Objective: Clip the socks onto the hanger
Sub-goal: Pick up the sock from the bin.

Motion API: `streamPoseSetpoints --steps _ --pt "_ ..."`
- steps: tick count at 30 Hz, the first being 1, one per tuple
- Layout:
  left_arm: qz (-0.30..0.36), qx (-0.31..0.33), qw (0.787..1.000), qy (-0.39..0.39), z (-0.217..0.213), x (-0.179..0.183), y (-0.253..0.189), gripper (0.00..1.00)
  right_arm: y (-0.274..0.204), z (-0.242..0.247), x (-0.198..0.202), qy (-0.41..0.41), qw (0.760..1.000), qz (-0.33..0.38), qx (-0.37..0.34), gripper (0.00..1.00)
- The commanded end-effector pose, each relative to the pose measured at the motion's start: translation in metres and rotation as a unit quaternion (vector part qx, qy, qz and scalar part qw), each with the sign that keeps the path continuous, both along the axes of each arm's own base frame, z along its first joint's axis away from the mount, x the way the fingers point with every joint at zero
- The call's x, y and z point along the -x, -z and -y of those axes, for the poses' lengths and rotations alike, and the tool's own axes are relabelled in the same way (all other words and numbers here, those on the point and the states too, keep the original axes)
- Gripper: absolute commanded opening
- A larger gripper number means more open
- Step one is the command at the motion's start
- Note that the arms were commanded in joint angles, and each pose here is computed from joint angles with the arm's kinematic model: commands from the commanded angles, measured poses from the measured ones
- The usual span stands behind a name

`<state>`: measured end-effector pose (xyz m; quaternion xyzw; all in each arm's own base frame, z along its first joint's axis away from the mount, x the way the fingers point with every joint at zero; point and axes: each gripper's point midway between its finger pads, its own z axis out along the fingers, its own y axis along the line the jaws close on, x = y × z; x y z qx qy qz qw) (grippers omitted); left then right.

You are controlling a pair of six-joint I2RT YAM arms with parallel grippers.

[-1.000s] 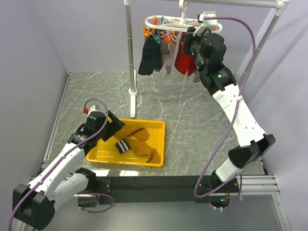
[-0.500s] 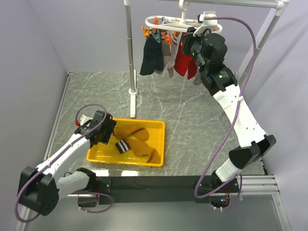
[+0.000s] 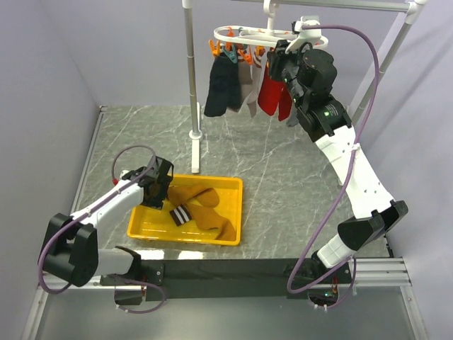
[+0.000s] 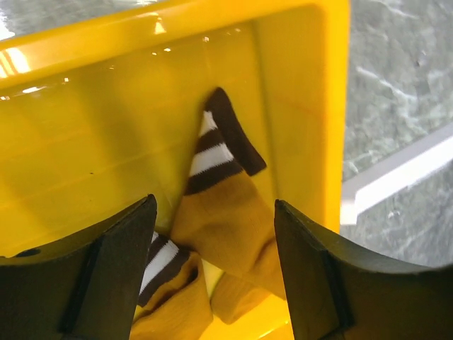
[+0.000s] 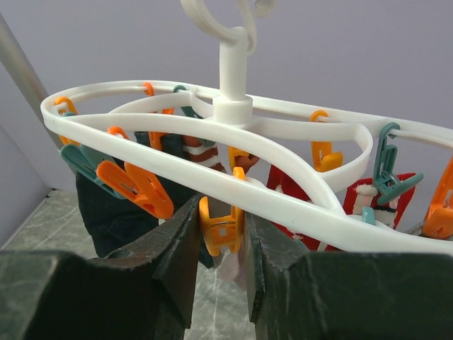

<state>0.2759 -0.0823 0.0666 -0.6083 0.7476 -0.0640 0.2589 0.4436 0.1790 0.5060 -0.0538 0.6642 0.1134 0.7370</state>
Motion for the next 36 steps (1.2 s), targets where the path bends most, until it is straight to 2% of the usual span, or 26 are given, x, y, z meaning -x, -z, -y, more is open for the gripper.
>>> streamPoseSetpoints --steps 1,11,16,25,29,33,36 --pt "0.011 -0.004 0.999 -0.036 -0.005 -0.007 -0.007 0.73 -0.03 0.006 0.014 0.001 0.999 0.041 -0.005 0.02" --pt "-0.01 -0.01 0.999 -0.045 -0.003 -0.013 0.01 0.72 -0.027 0.003 0.012 -0.005 0.999 0.039 -0.003 0.02" --pt "0.005 -0.009 0.999 -0.047 -0.004 -0.021 0.01 0.67 -0.029 0.003 0.012 -0.004 0.999 0.04 -0.004 0.02" --pt "-0.028 -0.007 0.999 -0.038 -0.006 -0.025 0.029 0.67 -0.033 0.005 0.01 0.003 0.999 0.047 -0.001 0.02" --pt "-0.031 -0.013 0.999 -0.032 -0.008 -0.027 0.032 0.57 -0.033 0.006 0.01 0.004 0.999 0.048 0.0 0.02" --pt "-0.033 -0.016 0.999 -0.025 -0.007 -0.03 0.032 0.41 -0.033 0.006 0.009 0.008 0.999 0.048 0.001 0.02" --pt "-0.039 -0.014 0.999 -0.018 -0.005 -0.029 0.038 0.39 -0.034 0.007 0.008 0.01 0.999 0.049 0.001 0.02"
